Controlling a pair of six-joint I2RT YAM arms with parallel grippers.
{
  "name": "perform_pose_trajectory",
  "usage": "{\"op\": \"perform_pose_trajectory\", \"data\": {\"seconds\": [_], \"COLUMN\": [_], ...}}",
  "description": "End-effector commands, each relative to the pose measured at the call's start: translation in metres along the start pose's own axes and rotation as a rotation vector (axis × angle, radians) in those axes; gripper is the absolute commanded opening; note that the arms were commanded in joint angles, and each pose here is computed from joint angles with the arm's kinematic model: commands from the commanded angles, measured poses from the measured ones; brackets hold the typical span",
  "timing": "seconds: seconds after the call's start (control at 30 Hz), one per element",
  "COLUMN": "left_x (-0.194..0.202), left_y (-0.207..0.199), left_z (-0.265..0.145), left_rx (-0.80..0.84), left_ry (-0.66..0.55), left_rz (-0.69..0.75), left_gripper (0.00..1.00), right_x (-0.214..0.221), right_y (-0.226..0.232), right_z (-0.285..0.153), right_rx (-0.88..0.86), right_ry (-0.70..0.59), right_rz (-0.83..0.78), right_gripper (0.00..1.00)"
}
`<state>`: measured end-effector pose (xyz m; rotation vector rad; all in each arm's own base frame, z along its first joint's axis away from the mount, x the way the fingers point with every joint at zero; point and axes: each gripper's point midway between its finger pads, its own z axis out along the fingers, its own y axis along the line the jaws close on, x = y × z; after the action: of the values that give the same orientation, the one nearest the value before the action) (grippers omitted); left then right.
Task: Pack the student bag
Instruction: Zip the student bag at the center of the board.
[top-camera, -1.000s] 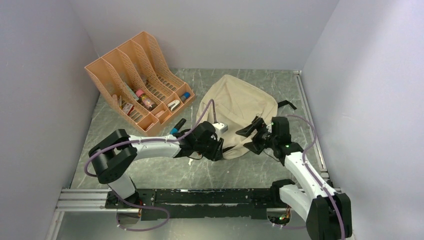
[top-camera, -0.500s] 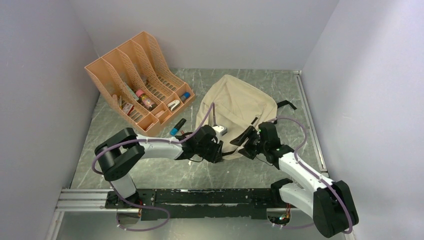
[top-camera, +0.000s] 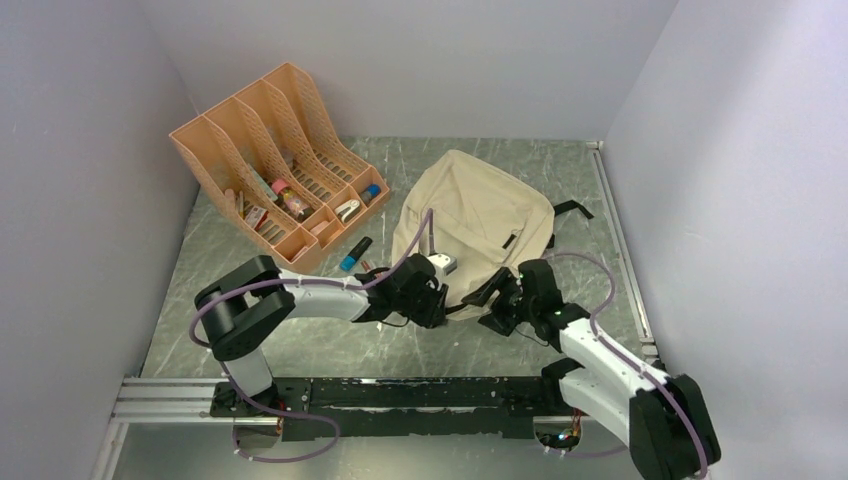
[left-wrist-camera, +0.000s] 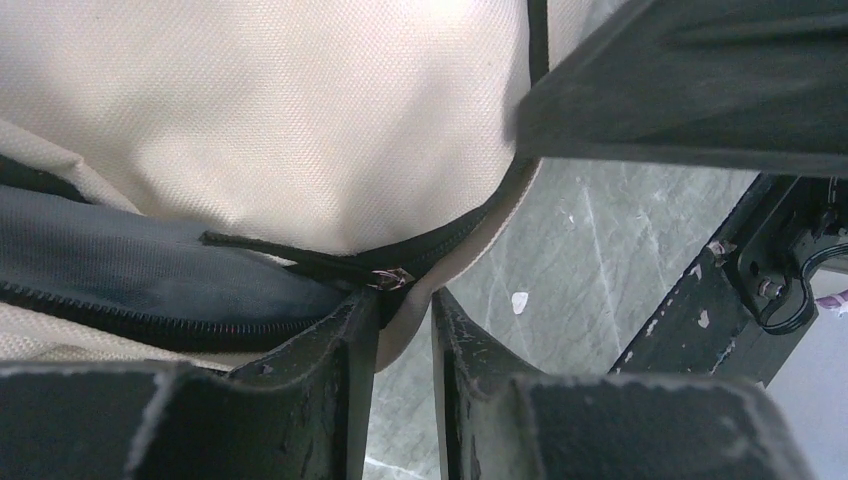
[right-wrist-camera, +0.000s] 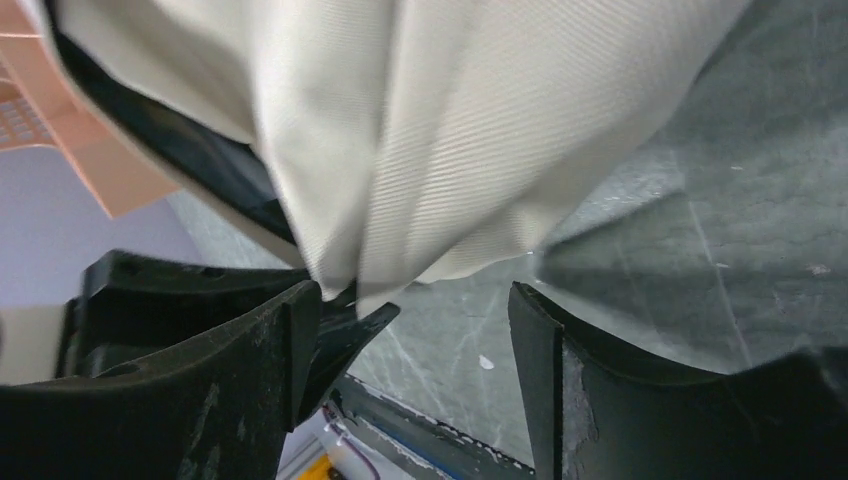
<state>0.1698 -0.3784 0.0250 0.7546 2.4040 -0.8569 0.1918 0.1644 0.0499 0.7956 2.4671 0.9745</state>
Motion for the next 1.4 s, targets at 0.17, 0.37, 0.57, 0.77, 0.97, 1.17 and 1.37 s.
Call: {"op": "perform_pose_trajectory", "data": {"seconds": [0.17, 0.37, 0.57, 0.77, 0.97, 1.17, 1.37], "left_x": [0.029, 0.027, 0.004, -0.023, -0.043, -0.054, -0.076], "left_y": [-0.011, -0.012, -0.007, -0.007, 0.002, -0.004, -0.019], "left_z": [0.008, 0.002, -0.026, -0.052, -0.058, -0.041, -0.034], "left_rx": [0.002, -0.011, -0.050, 0.022, 0.016, 0.039, 0.089], "left_ry": [0.096, 0.084, -0.010, -0.119, -0.138, -0.096, -0.146], "left_rz": [0.046, 0.058, 0.005, -0.117, -0.121, -0.099, -0.105], "left_gripper": [0.30, 0.33, 0.54, 0.61, 0.62, 0.60, 0.56], "right_x": [0.009, 0.007, 0.008, 0.009, 0.008, 0.008, 0.008], "right_y": [0.019, 0.011, -0.016, -0.031, -0.039, -0.040, -0.042], "right_z": [0.023, 0.026, 0.026, 0.029, 0.032, 0.032, 0.033], "right_rx": [-0.084, -0.069, -0.018, -0.037, -0.036, -0.035, -0.028], "right_ry": [0.059, 0.032, -0.013, -0.053, -0.072, -0.071, -0.069], "right_rz": [0.068, 0.071, 0.048, 0.025, -0.027, -0.033, -0.034], "right_gripper": [0.63, 0.32, 0.04, 0.00, 0.00, 0.00, 0.00]}}
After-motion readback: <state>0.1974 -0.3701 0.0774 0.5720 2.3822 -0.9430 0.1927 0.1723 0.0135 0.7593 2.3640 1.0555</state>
